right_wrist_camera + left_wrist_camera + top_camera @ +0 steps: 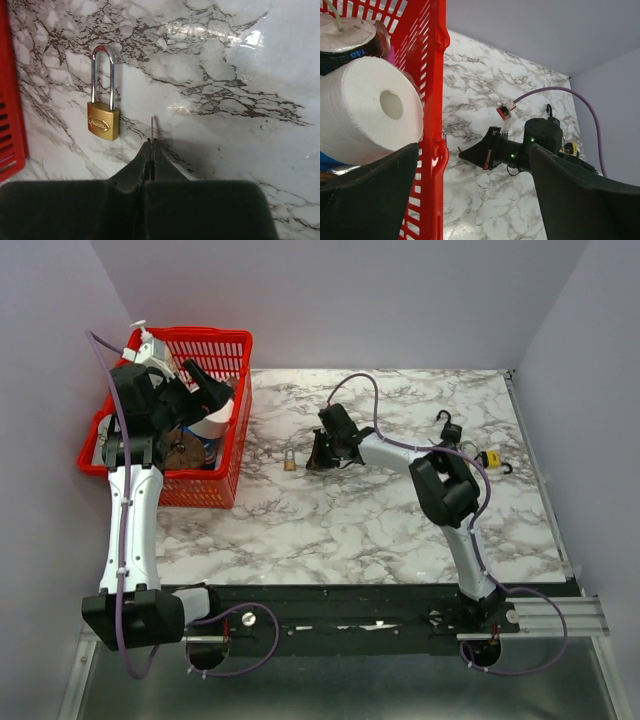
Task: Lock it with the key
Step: Place the key at the center of the board.
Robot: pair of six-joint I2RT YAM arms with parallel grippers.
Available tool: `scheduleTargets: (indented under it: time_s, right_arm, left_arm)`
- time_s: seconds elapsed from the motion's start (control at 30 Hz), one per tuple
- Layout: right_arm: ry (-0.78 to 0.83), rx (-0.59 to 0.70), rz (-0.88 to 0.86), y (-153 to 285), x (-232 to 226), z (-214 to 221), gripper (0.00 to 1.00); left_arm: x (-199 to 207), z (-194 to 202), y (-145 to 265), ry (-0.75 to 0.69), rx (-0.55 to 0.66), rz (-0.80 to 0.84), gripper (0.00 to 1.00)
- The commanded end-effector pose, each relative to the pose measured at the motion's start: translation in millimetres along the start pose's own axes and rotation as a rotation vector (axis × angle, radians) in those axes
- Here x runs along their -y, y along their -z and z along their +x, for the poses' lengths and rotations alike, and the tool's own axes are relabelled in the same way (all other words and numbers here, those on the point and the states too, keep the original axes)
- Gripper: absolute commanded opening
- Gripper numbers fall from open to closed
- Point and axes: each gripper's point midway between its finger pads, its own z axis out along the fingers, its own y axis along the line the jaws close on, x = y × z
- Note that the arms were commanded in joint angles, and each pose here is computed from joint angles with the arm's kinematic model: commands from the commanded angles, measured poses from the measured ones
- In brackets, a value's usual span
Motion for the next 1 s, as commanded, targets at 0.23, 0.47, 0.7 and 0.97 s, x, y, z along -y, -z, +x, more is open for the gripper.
scheduleTargets:
  time_s: [0.23, 0.47, 0.7, 0.97]
  right_arm:
    - [-0.053, -0.003, 0.030, -12.3, -4.5, 3.7, 0.13]
    - [-0.065, 0.017, 0.053, -2.5, -5.4, -0.3, 0.36]
    - [0.042, 0.086, 0.015, 45.4, -26.8, -27.1, 0.53]
    - [0.202, 0.053, -0.004, 145.0, 37.5, -46.0, 0.72]
  left_arm:
    - [-4.1, 4.2, -4.7, 0.076, -0.022, 0.018, 0.99]
    - [-3.0, -4.3, -4.3, 0.069, 0.002, 0.014, 0.99]
    - [5.0, -11.9, -2.1, 0.057, 0.010, 0.035, 0.99]
    - [11.5, -15.9, 1.0, -0.011, -0.011, 0.041, 0.99]
